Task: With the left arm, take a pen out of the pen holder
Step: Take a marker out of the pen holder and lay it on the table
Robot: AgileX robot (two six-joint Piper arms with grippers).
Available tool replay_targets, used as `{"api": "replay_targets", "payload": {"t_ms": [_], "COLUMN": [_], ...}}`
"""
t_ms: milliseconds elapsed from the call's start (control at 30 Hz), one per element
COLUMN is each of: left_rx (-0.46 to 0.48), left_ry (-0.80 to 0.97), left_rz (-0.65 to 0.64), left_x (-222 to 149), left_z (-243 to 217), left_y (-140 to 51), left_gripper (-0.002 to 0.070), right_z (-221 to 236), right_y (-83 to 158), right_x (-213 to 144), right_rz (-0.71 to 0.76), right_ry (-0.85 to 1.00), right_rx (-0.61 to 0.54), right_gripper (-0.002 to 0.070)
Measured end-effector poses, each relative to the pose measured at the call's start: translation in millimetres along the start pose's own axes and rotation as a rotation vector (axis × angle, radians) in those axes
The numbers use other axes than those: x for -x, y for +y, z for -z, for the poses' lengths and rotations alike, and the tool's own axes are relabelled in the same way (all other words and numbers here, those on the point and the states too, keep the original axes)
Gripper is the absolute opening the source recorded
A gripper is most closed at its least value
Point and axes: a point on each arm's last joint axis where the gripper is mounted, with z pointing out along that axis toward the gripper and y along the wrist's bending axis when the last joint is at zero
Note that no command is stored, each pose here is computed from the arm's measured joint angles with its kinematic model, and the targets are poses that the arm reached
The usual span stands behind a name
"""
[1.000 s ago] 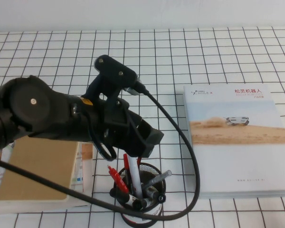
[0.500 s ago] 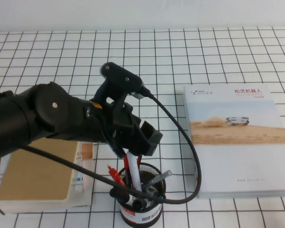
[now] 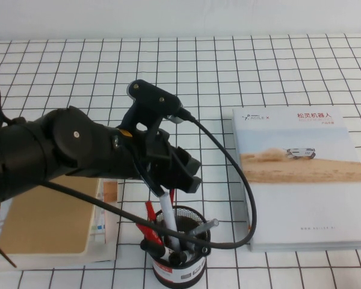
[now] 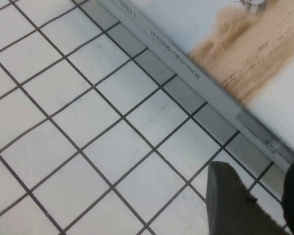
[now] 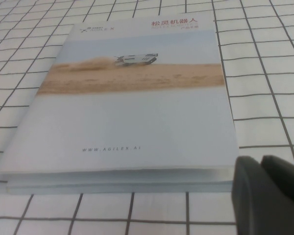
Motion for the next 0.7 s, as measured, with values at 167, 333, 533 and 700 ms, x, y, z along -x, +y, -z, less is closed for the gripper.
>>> {"api": "replay_targets", "payload": {"t_ms": [167, 333, 533, 700], "left_rx": [-0.002, -0.019, -0.046, -0.073], "left_ry": [0.000, -0.012, -0.075, -0.107], "left_rz": [0.005, 0.006, -0.040, -0.085], "left_x": [-0.1, 6.3, 28.4, 45.5], "left_z": [-0.5, 3.6, 29.7, 56.2], "left_y": [0.0, -2.5, -9.9, -17.7], "left_gripper": [0.0068, 0.0010, 0.0000, -0.0001], "right_z": [0.0, 0.0, 0.0, 0.0], "right_y": [0.0, 0.0, 0.0, 0.0], "right_x": [0.0, 0.0, 0.0, 0.0], "right_rz": [0.000, 0.000, 0.000, 0.000], "right_ry": [0.000, 0.000, 0.000, 0.000], "right_rx": [0.000, 0.000, 0.000, 0.000], "right_gripper": [-0.0015, -0.0015, -0.0015, -0.0015]}}
